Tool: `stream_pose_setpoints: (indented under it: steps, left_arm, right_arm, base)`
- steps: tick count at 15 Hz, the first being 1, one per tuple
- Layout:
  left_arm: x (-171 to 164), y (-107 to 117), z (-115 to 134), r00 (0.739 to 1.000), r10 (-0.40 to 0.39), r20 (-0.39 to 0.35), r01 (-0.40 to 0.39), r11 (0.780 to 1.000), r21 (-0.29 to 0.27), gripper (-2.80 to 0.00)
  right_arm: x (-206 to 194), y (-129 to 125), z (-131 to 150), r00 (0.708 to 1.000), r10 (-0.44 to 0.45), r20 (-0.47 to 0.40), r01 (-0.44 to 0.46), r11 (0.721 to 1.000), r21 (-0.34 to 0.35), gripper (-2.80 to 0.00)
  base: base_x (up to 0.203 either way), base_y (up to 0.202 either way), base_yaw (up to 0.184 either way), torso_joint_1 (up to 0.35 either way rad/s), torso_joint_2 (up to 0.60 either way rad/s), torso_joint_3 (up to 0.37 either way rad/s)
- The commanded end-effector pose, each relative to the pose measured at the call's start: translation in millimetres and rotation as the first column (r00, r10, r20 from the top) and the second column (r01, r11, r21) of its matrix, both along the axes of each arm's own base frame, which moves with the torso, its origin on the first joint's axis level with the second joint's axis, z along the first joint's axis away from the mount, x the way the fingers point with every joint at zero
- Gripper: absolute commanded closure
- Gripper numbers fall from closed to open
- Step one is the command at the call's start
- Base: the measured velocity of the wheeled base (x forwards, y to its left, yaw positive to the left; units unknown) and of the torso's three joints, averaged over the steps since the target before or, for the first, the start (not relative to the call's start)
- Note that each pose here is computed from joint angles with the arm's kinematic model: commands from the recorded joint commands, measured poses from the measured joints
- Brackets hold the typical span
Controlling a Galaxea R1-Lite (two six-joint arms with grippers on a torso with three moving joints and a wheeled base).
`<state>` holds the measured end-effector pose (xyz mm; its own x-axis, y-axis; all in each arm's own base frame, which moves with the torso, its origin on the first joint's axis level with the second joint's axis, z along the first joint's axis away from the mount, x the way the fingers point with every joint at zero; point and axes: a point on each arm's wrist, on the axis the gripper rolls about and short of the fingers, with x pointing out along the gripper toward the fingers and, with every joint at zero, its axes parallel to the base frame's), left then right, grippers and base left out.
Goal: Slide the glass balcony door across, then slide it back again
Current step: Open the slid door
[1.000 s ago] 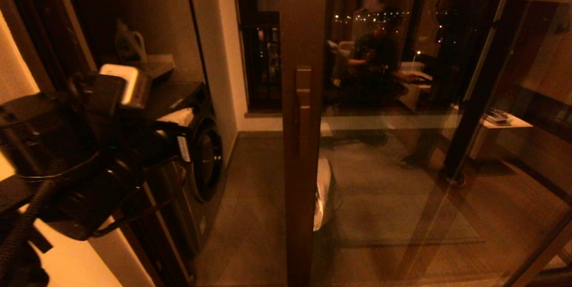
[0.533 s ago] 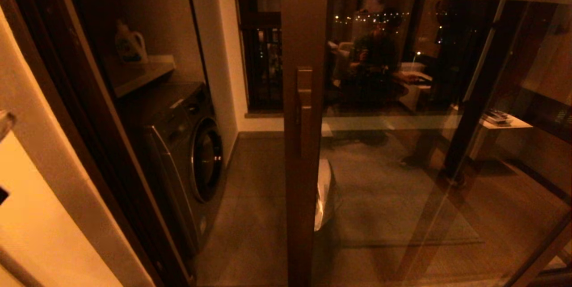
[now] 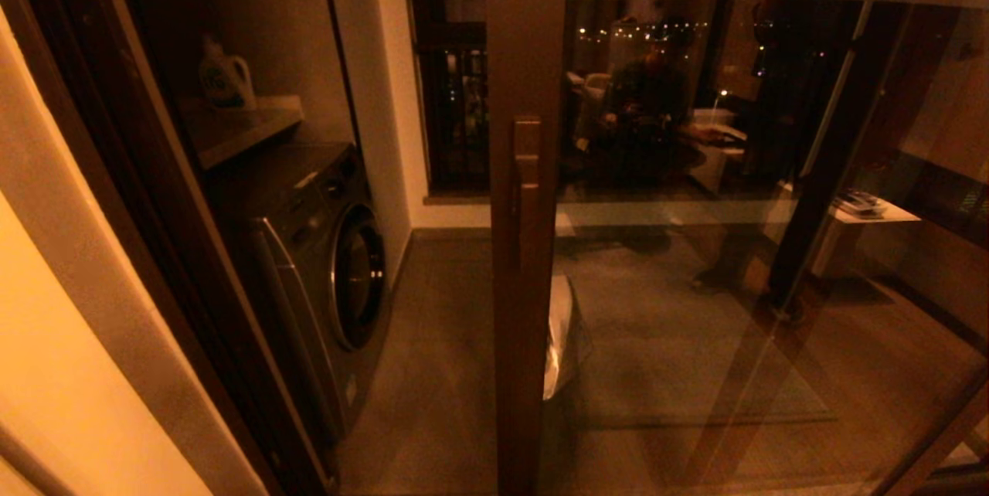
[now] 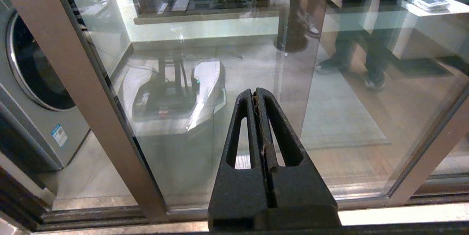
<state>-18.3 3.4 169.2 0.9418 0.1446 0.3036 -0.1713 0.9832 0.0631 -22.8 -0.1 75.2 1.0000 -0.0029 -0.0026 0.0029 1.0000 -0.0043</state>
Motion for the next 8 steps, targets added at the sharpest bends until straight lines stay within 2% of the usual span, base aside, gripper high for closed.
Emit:
stream_pose_setpoints:
  steps: [1, 3, 4, 7, 8]
  left_arm:
    - [0, -2, -52, 0.99, -0.084, -0.115, 0.088, 0.996, 0.033, 0.0]
    - [-1, -5, -87, 0.956, -0.167, -0.243, 0.187, 0.981, 0.059, 0.0]
    - [-2, -5, -94, 0.947, -0.187, -0.262, 0.2, 0.98, 0.023, 0.0]
    - [-2, -4, -94, 0.955, -0.174, -0.239, 0.167, 0.985, -0.053, 0.0]
    - [-2, -4, -94, 0.956, -0.174, -0.235, 0.164, 0.985, -0.061, 0.0]
  right_arm:
    - [0, 0, 0, 1.0, 0.0, 0.0, 0.0, 1.0, 0.0, 0.0]
    - [0, 0, 0, 1.0, 0.0, 0.0, 0.0, 1.0, 0.0, 0.0]
    - [0, 0, 0, 1.0, -0.002, -0.002, 0.002, 1.0, 0.0, 0.0]
    - [0, 0, 0, 1.0, -0.002, -0.001, 0.002, 1.0, 0.0, 0.0]
    - [0, 0, 0, 1.0, 0.003, -0.002, -0.003, 1.0, -0.008, 0.0]
  base:
    - [0.0, 0.0, 0.0, 0.0, 0.0, 0.0]
    - [0.0, 0.0, 0.0, 0.0, 0.0, 0.0]
    - [0.0, 0.0, 0.0, 0.0, 0.0, 0.0]
    - [0.0, 0.0, 0.0, 0.0, 0.0, 0.0]
    - [0.0, 0.0, 0.0, 0.0, 0.0, 0.0]
